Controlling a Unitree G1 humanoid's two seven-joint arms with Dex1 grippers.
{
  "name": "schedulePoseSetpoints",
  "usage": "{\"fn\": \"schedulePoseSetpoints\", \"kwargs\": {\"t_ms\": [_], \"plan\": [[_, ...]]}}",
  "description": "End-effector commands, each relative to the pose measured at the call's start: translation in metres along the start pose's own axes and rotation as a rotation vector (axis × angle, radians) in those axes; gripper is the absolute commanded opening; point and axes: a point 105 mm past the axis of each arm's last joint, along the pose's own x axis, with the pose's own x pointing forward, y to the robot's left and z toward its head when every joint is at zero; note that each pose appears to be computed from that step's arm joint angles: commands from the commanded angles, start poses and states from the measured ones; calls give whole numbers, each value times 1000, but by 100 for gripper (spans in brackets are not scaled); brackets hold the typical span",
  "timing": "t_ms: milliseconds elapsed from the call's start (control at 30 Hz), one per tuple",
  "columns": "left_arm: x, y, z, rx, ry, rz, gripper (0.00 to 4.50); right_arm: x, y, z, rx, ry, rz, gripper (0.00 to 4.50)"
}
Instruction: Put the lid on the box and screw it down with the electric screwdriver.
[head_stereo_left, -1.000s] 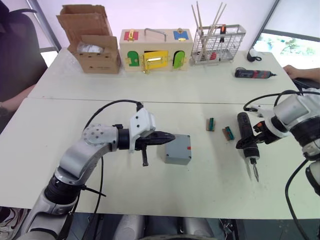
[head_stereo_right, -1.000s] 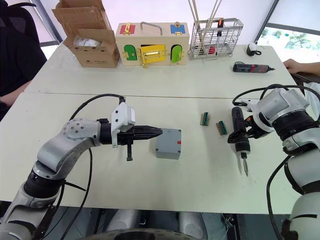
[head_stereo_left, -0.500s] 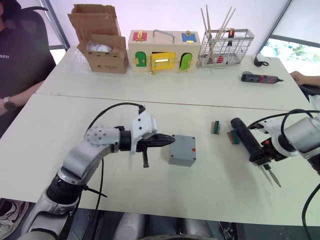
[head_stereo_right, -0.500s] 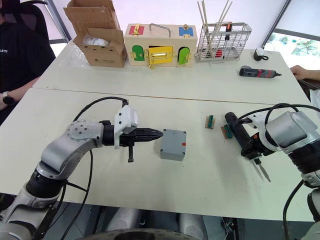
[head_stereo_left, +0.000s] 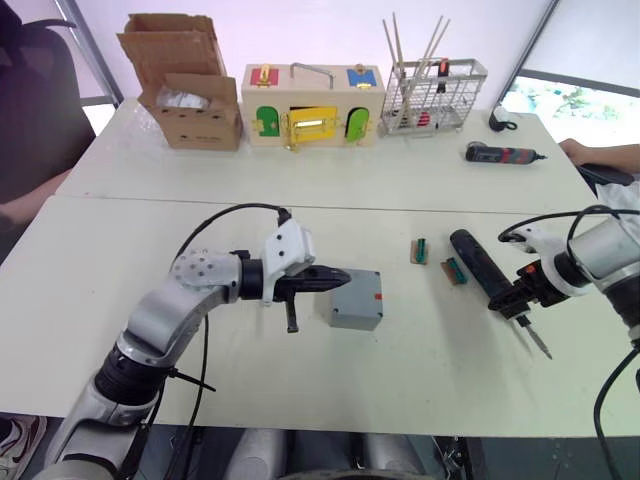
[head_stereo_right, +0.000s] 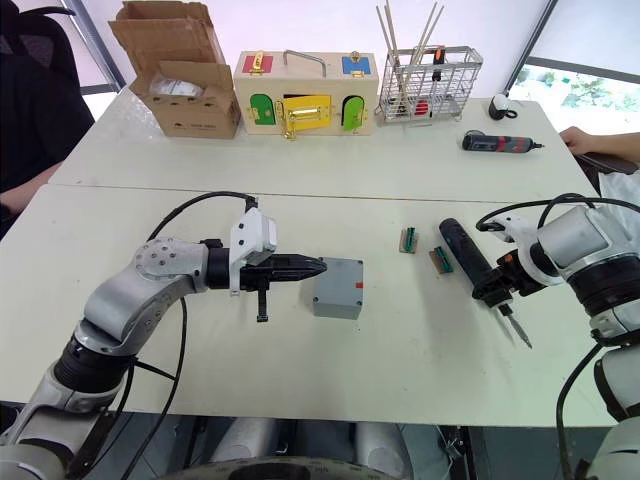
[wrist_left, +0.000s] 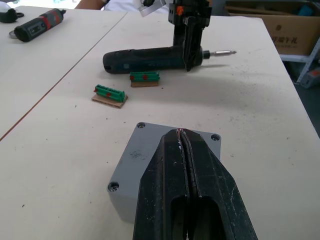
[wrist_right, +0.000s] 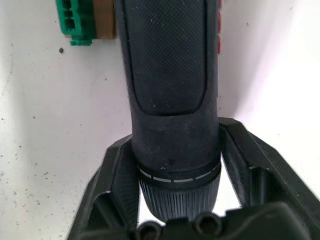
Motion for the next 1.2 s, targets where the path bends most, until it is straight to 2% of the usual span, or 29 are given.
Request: {"fn": "schedulePoseSetpoints", "kwargs": {"t_ms": [33,133,333,467,700,1067,1167,1200], "plan": [[-1,-2,10,32,-25,-2,0,17,-6,-13,17,73,-48,388],[0,-1,8,38,-15,-2,0,19,-10,-7,5,65,-99,448],[1,1,6,46,-3,-5,0,24,-1,-3,0,82,-101,450],[0,1,7,46,-6,-4,0,27,3,-14,-28,119,-89,337],[-2,3,4,44,-3,2,0,27,12,-21,-51,135,-68,183],[-10,11,0,53,29,-10,0,31,16,-16,9,85,-58,183],[-14,16,0,55,37,-18,0,29,14,-10,78,32,-90,183],[-15,19,2,51,34,-22,0,20,13,0,143,-43,-105,183]]}}
